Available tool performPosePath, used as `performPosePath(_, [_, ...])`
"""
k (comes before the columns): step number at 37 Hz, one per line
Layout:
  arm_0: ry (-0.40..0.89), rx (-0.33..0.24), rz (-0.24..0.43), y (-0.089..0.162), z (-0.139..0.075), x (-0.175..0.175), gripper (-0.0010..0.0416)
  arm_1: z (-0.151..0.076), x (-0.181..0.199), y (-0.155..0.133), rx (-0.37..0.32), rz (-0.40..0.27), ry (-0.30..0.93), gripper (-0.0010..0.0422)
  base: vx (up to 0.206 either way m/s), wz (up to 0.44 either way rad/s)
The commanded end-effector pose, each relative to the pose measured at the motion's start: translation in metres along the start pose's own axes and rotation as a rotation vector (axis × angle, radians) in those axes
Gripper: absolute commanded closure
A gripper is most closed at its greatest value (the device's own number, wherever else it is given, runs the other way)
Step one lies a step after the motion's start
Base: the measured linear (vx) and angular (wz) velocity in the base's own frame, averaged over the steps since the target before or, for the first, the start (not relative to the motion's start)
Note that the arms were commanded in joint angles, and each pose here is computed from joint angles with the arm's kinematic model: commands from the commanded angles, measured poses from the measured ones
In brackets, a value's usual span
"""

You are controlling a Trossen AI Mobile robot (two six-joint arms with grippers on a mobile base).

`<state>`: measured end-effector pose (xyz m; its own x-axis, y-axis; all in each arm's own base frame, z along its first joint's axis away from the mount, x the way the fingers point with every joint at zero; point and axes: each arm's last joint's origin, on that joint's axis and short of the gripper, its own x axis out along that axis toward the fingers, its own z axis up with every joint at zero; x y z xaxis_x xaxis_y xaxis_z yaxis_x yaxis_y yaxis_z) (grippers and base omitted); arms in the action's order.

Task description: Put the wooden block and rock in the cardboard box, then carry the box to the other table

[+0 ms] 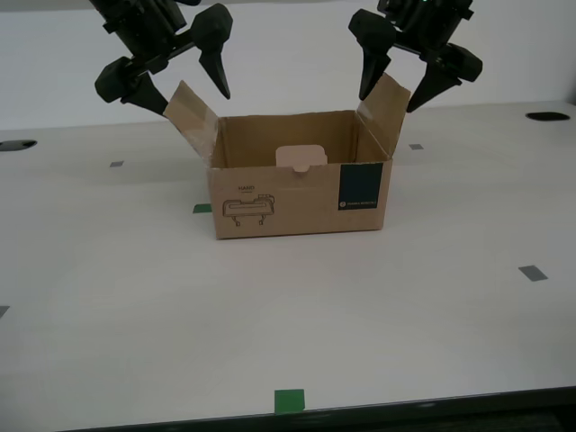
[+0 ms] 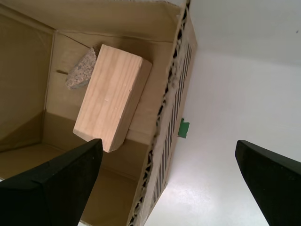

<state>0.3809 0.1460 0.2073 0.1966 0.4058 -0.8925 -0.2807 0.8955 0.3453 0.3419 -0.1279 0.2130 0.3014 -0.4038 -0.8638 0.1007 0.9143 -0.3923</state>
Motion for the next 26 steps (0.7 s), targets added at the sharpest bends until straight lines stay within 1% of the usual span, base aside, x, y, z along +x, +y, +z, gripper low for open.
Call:
performPosePath(1, [-0.019, 0.001, 0.007, -0.003, -0.003, 0.008, 0.0012, 0.001, 0.0, 0.0, 0.007, -0.005, -0.006, 0.0018, 0.0, 0.0])
performPosePath(5, [-0.009, 0.017, 0.006, -0.006, -0.008, 0.015, 0.0012, 0.002, 0.0, -0.001, 0.01, -0.007, -0.017, 0.0018, 0.0, 0.0])
performPosePath(9, [0.002, 0.019, 0.005, -0.006, -0.012, 0.019, 0.0012, 0.002, 0.0, 0.0, 0.018, 0.023, -0.033, 0.0018, 0.0, 0.0])
performPosePath(21, [-0.02, 0.019, 0.01, -0.002, -0.006, 0.013, 0.0012, 0.003, 0.0, 0.0, 0.032, 0.026, -0.043, 0.0018, 0.0, 0.0])
performPosePath(26, [-0.026, 0.03, 0.012, -0.001, -0.005, 0.012, 0.0012, 0.004, 0.0, 0.0, 0.038, 0.022, -0.057, 0.0018, 0.0, 0.0])
